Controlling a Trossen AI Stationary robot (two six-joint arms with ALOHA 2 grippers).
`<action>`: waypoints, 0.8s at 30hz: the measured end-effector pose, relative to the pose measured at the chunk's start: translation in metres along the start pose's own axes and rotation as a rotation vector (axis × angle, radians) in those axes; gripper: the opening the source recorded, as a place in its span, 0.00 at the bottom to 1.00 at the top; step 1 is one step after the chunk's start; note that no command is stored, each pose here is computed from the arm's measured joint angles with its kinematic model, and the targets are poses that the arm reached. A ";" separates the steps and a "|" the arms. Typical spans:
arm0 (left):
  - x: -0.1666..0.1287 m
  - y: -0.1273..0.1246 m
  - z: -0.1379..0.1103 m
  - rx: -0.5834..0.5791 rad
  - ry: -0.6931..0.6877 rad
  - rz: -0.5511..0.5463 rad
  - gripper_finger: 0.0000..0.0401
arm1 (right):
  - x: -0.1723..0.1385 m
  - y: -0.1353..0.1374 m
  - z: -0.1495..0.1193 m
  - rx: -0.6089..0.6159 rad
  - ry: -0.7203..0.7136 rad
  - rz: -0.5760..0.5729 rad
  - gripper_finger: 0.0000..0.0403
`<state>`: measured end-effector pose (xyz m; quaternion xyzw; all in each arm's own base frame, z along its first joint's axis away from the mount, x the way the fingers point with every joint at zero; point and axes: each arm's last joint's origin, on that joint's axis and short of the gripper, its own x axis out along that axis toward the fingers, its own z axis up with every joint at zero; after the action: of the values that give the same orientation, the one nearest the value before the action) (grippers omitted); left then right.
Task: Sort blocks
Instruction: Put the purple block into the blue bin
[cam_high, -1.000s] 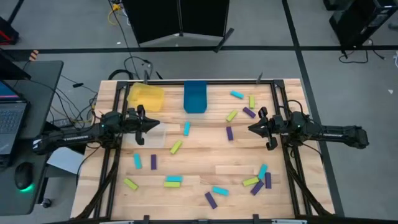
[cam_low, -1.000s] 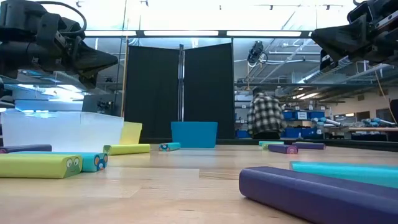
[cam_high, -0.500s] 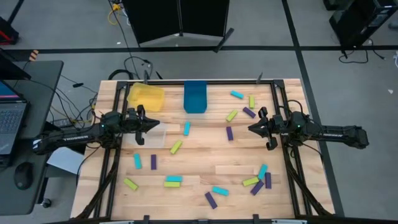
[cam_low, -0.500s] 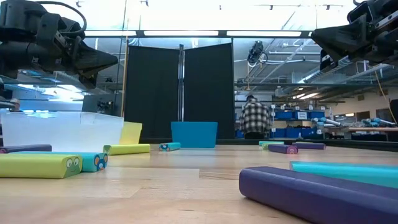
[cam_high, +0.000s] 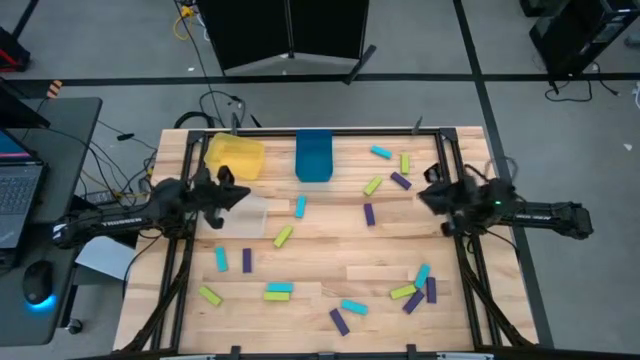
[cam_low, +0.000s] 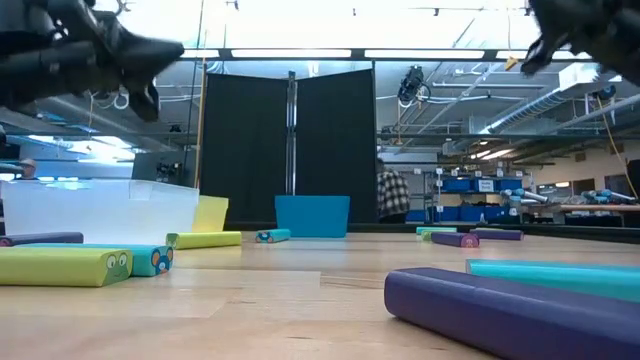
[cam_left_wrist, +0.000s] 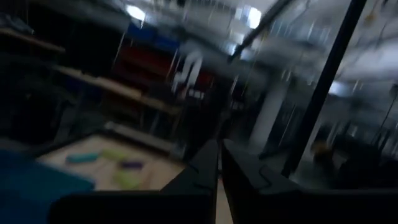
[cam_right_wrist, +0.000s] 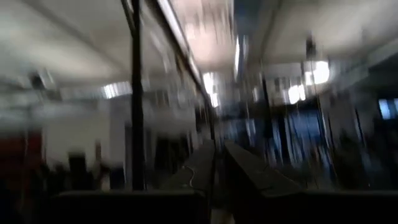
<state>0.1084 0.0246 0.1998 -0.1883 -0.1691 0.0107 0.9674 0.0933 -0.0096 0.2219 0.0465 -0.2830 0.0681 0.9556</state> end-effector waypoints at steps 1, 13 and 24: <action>0.000 -0.001 0.003 -0.015 -0.030 -0.013 0.08 | 0.000 0.001 0.006 -0.014 -0.062 0.004 0.11; 0.000 -0.009 0.019 -0.148 -0.175 -0.088 0.08 | 0.001 0.004 0.039 0.038 -0.332 -0.062 0.11; 0.024 -0.017 0.029 -0.076 -0.112 -0.100 0.08 | 0.055 -0.021 0.024 0.087 0.408 -0.504 0.11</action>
<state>0.1205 0.0216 0.2392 -0.2151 -0.2326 -0.0335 0.9479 0.1297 -0.0277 0.2707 0.1410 -0.0619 -0.1506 0.9765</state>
